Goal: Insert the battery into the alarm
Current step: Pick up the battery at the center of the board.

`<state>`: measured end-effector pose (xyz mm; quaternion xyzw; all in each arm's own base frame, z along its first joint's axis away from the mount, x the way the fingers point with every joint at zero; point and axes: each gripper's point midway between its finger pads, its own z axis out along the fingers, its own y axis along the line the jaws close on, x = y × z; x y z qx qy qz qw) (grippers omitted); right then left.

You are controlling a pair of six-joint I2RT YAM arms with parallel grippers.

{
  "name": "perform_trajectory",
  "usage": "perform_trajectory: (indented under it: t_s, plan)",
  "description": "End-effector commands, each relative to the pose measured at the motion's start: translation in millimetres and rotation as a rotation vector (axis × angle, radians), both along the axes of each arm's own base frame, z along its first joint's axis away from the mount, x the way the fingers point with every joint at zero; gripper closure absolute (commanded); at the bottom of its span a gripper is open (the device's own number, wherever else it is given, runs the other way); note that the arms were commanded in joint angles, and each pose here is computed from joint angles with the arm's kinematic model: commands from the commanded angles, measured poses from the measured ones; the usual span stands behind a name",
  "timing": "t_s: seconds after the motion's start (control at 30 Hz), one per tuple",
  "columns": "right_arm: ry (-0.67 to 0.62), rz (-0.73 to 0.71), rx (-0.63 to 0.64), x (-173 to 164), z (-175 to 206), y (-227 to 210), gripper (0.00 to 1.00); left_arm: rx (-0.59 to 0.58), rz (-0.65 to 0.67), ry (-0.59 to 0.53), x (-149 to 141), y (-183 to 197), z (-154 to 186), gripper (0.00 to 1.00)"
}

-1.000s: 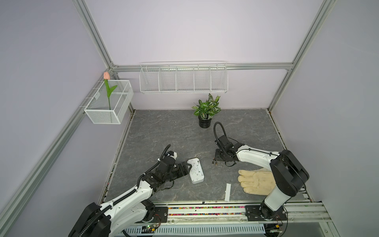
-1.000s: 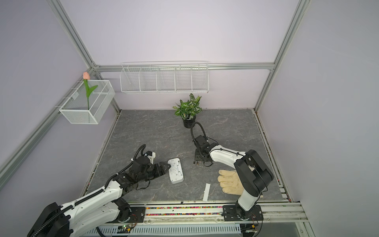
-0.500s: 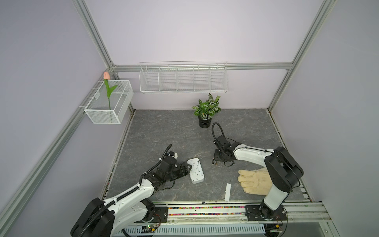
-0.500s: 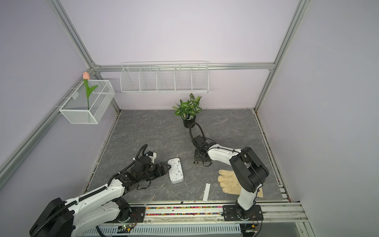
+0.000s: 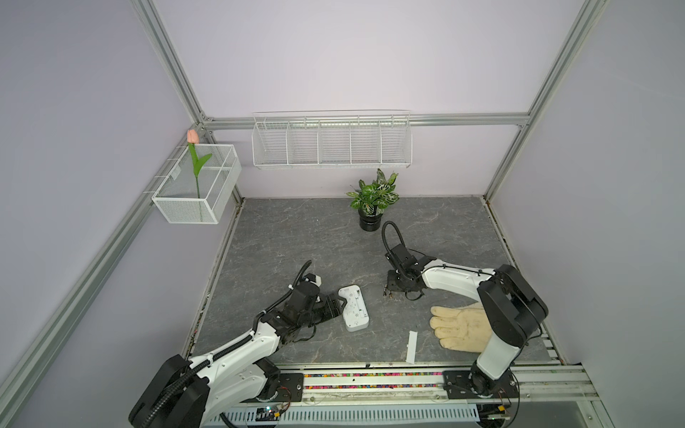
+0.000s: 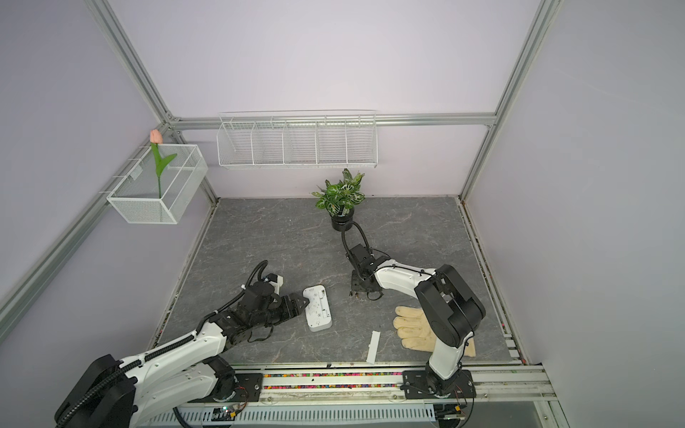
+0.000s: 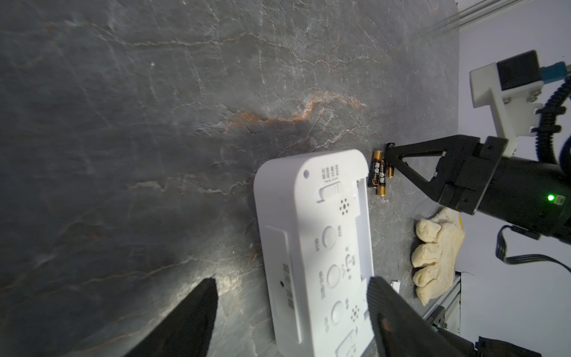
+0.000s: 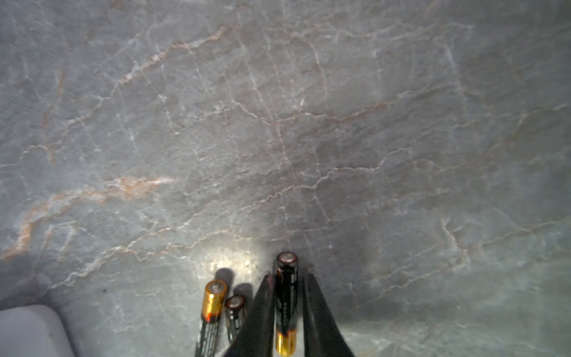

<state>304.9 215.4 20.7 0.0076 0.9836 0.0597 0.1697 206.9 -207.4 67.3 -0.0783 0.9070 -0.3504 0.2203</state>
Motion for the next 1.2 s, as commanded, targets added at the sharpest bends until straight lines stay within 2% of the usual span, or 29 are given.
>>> perform_trajectory:
  t_s: [0.0, 0.53, 0.77, 0.93, 1.07, 1.17]
  plan:
    - [0.085, 0.04, -0.08, -20, -7, -11, 0.78, -0.005, 0.002, -0.032, 8, -2, 10, 0.22]
    - [0.093, 0.073, -0.157, -17, -13, -10, 0.79, 0.0, -0.001, -0.032, 8, -2, 7, 0.23]
    - [0.077, 0.091, -0.147, -18, -6, -9, 0.88, 0.002, 0.001, -0.034, 8, -2, 7, 0.23]
    - [-0.044, 0.184, -0.015, -12, 28, 11, 0.89, 0.002, -0.011, -0.053, 11, -4, 14, 0.23]
    - [-0.291, 0.33, 0.232, -11, 92, 42, 0.91, -0.021, -0.037, -0.102, 14, -10, 34, 0.22]
    - [-0.506, 0.458, 0.402, -31, 142, 54, 0.92, -0.038, -0.055, -0.158, 17, -12, 55, 0.22]
